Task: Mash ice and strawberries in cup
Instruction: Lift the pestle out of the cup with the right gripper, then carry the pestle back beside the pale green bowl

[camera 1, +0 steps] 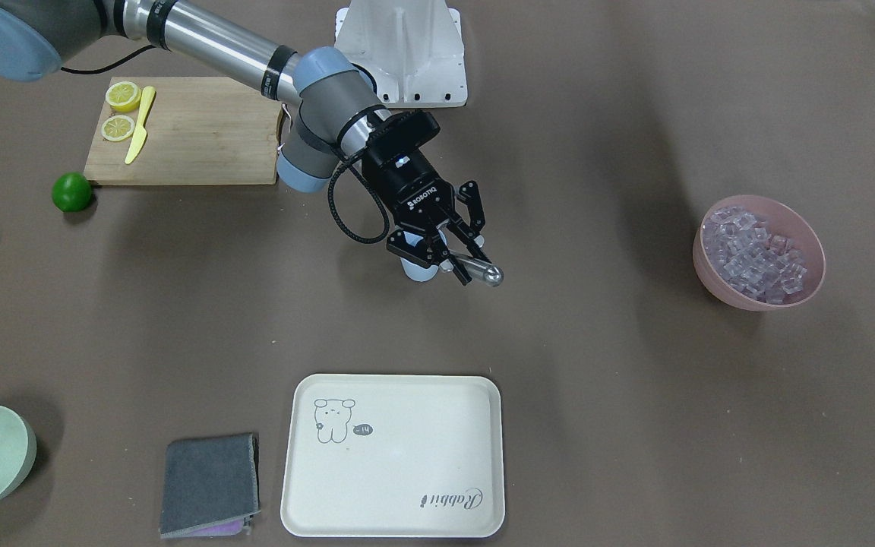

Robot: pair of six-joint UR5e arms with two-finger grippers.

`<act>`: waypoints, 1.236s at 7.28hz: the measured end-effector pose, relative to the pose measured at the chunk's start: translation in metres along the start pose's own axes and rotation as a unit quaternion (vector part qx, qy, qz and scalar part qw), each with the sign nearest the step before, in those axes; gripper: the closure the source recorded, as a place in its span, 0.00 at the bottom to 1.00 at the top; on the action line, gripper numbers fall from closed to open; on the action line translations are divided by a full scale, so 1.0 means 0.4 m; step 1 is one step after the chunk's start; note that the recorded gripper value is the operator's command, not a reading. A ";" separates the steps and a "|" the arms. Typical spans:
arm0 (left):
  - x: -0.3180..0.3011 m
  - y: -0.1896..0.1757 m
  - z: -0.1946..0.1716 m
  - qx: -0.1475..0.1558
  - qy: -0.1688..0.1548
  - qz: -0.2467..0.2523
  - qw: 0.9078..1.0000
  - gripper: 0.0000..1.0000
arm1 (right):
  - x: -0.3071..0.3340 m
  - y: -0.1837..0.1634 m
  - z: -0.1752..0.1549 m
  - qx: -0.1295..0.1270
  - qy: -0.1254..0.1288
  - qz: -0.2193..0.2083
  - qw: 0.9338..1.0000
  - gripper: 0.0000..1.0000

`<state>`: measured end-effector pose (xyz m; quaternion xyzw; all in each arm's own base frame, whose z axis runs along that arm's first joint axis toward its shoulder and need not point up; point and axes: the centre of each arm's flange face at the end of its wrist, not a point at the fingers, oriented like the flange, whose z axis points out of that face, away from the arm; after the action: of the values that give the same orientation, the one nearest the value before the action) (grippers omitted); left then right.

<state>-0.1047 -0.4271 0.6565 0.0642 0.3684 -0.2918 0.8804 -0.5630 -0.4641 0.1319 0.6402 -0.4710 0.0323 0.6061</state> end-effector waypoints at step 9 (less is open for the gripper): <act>0.152 -0.021 -0.031 0.051 0.052 0.171 0.983 0.03 | 0.949 -0.249 -0.045 -0.309 0.164 0.016 0.937 1.00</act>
<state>-0.0832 -0.4584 0.6069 0.1860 0.3823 -0.1516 0.8923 -0.2792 -0.6814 0.2949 0.3995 -0.3619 -0.0007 0.8423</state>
